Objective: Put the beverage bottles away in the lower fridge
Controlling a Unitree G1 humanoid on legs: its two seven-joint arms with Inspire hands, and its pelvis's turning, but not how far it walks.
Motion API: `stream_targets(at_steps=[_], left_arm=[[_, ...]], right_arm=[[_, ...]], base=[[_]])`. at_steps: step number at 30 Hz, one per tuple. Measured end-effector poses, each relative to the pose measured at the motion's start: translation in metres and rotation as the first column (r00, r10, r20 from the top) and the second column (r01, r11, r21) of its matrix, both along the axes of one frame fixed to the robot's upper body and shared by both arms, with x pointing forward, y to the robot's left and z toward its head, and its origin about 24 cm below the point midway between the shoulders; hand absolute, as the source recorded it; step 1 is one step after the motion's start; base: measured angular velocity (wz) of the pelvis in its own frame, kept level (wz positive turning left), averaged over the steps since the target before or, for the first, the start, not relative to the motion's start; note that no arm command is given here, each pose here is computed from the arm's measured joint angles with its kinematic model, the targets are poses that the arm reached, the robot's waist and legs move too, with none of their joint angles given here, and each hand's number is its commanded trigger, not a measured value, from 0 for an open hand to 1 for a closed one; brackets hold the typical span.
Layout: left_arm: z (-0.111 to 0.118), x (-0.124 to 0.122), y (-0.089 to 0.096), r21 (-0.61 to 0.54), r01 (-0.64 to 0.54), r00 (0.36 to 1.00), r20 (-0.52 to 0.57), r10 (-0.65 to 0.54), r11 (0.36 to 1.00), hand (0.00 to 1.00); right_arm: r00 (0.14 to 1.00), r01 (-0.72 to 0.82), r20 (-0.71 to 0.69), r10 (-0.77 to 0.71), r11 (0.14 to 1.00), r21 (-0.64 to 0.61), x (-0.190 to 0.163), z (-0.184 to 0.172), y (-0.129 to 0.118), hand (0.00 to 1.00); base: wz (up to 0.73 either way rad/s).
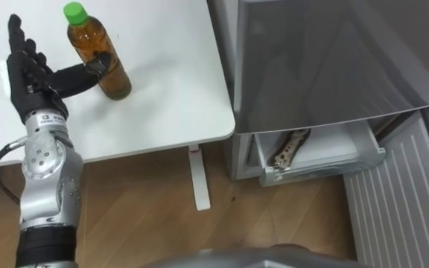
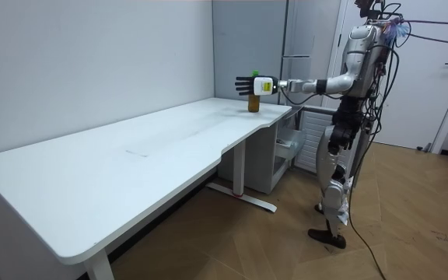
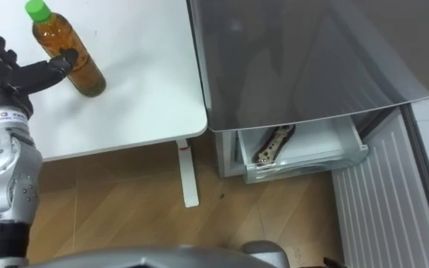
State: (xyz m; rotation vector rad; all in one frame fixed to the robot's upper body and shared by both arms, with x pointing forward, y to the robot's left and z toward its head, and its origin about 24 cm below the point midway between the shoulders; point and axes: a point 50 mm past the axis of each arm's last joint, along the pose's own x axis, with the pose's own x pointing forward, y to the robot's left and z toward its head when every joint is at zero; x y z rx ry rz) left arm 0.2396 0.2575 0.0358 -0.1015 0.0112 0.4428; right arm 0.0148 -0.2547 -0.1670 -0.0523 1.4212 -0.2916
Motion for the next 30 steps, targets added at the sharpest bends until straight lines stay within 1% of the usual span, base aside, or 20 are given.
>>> stream_targets(at_steps=[4,13,17,21,23,26,30], left_arm=[[0.000,0.003,-0.001,-0.004,0.017,1.000,0.001,-0.017,1.000,0.00],[-0.015,0.006,0.002,-0.024,0.000,0.998,-0.065,-0.002,1.000,0.00],[-0.017,0.006,0.005,-0.024,-0.005,0.997,-0.078,0.003,1.000,0.00],[-0.024,0.013,0.011,-0.029,-0.011,0.992,-0.126,0.007,1.000,0.00],[-0.025,0.019,0.013,-0.040,0.001,0.990,-0.141,-0.006,0.999,0.00],[-0.025,0.020,0.020,-0.058,0.003,0.989,-0.147,-0.012,0.998,0.00],[-0.026,0.023,0.020,-0.093,0.004,0.988,-0.152,-0.018,0.996,0.00]], right_arm=[[1.000,0.001,-0.003,-0.001,1.000,0.002,-0.001,0.000,0.000,0.00],[1.000,-0.018,-0.010,0.018,1.000,-0.021,-0.001,0.001,-0.004,0.00],[1.000,-0.003,-0.009,0.002,1.000,-0.028,-0.002,0.002,-0.007,0.00],[1.000,-0.012,-0.010,0.011,0.999,-0.036,-0.001,0.003,-0.010,0.00],[0.999,-0.046,-0.021,0.045,0.998,-0.043,0.000,0.003,-0.011,0.00],[0.997,-0.066,-0.032,0.064,0.996,-0.057,-0.001,0.004,-0.012,0.00],[0.996,-0.072,-0.055,0.068,0.995,-0.072,-0.004,0.004,-0.013,0.00]], base=[[0.00],[-0.05],[-0.03],[-0.06],[0.00],[-0.05],[-0.09]])
